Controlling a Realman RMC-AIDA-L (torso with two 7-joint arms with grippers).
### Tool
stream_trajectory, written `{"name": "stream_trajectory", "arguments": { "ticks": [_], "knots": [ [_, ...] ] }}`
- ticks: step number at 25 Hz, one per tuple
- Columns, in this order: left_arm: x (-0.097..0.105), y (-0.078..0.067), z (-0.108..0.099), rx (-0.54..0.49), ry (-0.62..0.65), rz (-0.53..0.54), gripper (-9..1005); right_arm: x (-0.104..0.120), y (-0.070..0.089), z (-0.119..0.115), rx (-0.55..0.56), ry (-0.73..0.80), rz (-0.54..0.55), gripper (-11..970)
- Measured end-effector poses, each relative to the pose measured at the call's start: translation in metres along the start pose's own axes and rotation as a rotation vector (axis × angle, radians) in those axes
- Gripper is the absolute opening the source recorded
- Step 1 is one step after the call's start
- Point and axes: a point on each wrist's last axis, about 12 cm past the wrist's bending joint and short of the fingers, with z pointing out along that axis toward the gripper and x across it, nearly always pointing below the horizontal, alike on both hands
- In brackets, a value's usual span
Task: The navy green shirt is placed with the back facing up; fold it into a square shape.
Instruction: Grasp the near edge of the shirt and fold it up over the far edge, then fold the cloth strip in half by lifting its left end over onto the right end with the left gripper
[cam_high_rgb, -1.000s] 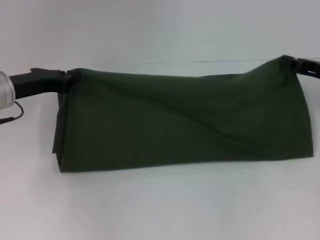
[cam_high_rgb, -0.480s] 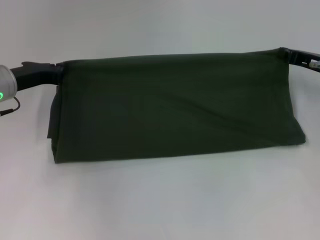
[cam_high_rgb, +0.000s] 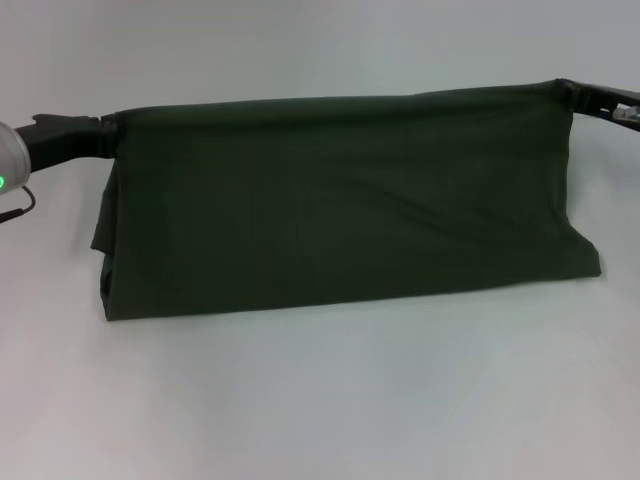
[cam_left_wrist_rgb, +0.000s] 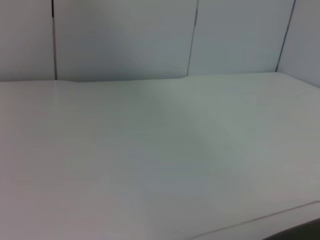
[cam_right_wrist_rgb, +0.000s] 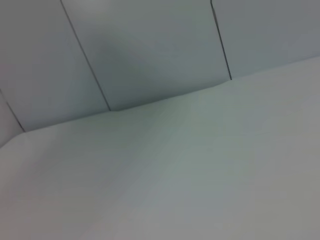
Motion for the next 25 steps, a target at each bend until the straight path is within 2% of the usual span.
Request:
{"name": "stream_trajectory", "arguments": {
  "ticks": [9, 14, 20, 25],
  "knots": [
    [0.005, -0.008, 0.007, -0.013, 0.017, 0.015, 10, 0.006, 0.006, 0.007, 0.024, 0.016, -0.02, 76],
    [0.006, -0.01, 0.014, -0.089, 0.02, 0.032, 11, 0.01, 0.008, 0.009, 0.036, 0.021, -0.065, 79],
    [0.007, -0.008, 0.017, -0.191, -0.001, 0.001, 273, 0.006, 0.003, 0.008, 0.075, 0.003, -0.061, 81],
    [0.009, -0.003, 0.011, -0.198, -0.041, -0.071, 442, 0.001, -0.002, 0.005, 0.07, -0.013, -0.044, 368]
  ]
}}
